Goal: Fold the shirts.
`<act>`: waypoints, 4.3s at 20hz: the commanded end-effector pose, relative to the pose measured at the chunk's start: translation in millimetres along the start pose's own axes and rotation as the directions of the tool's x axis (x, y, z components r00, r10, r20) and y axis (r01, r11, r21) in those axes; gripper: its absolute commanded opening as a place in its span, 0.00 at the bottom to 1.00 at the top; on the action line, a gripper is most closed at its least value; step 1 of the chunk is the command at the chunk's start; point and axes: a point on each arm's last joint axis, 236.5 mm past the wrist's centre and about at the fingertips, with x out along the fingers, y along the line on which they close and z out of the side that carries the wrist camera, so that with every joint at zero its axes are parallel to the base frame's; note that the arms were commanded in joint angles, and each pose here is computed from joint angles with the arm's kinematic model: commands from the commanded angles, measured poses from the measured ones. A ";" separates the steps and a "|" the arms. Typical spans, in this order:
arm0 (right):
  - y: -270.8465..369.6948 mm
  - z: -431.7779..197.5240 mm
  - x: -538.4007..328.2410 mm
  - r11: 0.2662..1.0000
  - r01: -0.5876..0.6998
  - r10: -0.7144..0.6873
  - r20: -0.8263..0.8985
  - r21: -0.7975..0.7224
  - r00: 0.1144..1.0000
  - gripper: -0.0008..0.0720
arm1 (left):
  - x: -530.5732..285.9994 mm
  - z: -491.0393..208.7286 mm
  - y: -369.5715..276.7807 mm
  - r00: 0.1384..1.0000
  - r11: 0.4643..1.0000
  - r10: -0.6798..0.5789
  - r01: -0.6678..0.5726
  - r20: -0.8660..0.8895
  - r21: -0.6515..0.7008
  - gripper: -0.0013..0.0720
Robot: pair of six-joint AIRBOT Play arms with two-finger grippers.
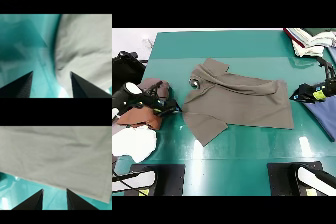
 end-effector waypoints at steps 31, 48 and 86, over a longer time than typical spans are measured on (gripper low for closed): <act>-10.1 28.1 50.4 0.973 -0.201 0.172 0.223 0.116 0.960 0.03 | -86.0 38.0 -119.2 0.937 0.963 -0.177 0.102 0.300 0.249 0.05; 168.5 10.1 -401.6 0.925 0.313 0.088 0.923 -0.216 0.375 0.03 | -550.0 -61.3 -288.4 0.179 0.786 -0.506 -0.307 0.844 0.537 0.05; -43.4 41.6 51.1 0.995 0.066 -0.063 -0.040 0.073 0.997 0.46 | -18.7 74.2 -56.7 0.997 0.982 0.052 -0.040 -0.065 0.184 0.74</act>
